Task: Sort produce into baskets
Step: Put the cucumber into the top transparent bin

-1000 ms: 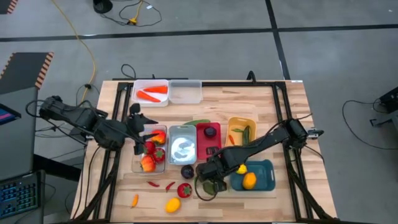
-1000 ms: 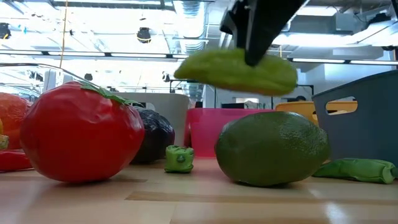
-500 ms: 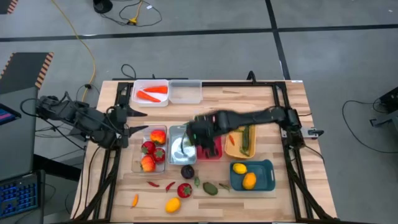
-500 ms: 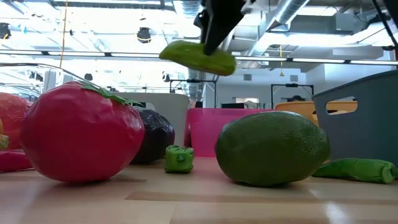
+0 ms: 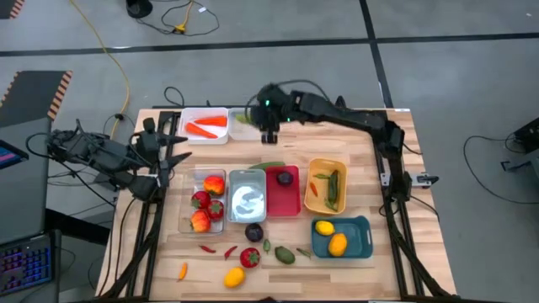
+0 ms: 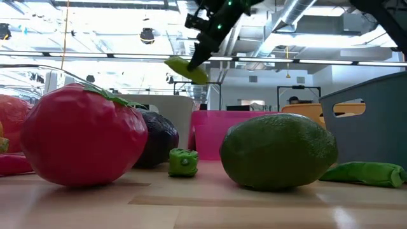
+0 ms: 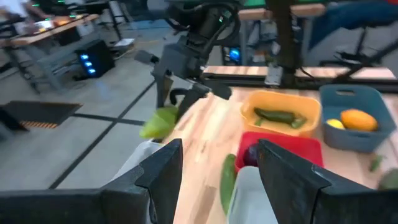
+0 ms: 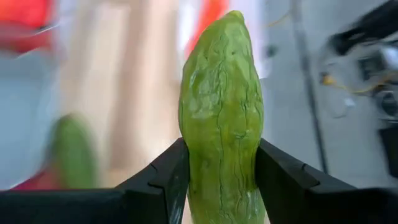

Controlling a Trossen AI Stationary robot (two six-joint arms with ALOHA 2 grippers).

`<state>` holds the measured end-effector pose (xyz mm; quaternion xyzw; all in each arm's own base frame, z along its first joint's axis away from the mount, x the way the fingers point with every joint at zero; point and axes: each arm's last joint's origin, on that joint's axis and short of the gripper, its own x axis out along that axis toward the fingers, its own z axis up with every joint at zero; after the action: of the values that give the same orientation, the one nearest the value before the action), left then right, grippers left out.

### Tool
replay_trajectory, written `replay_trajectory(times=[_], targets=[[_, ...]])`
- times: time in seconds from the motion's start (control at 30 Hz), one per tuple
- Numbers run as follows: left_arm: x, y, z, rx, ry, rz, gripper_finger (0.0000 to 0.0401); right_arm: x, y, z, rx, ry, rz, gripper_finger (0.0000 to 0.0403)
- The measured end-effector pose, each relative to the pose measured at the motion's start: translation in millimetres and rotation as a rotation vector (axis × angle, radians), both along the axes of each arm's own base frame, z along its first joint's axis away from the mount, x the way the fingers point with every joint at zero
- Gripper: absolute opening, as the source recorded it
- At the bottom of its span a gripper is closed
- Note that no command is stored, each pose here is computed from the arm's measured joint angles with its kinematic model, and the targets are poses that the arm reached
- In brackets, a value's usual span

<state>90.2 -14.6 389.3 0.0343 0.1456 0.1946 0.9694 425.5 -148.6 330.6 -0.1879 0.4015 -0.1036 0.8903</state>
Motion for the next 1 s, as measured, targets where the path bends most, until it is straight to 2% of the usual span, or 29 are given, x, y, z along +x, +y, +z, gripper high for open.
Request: replay_trajectory(times=[0.13,0.3,0.6,1.0], targets=[[-1.2,2.1,0.8,0.000,-0.025,0.075,0.0192,-4.2,-27.0,6.7,-0.023,-0.089,-0.049,0.0191],[-0.5,2.2,0.5,0.035,-0.009,0.083,0.0192,-9.6,-42.5,7.4,-0.002,-0.114,-0.051,0.0192],[-0.3,2.0,-3.5,0.063,0.043,0.075,0.0192,-10.7,-45.0,7.2,0.017,-0.122,-0.060,0.0192],[-0.3,2.0,-3.5,0.050,0.036,0.079,0.0192,-10.7,-44.5,6.7,0.046,-0.130,-0.066,0.0198]])
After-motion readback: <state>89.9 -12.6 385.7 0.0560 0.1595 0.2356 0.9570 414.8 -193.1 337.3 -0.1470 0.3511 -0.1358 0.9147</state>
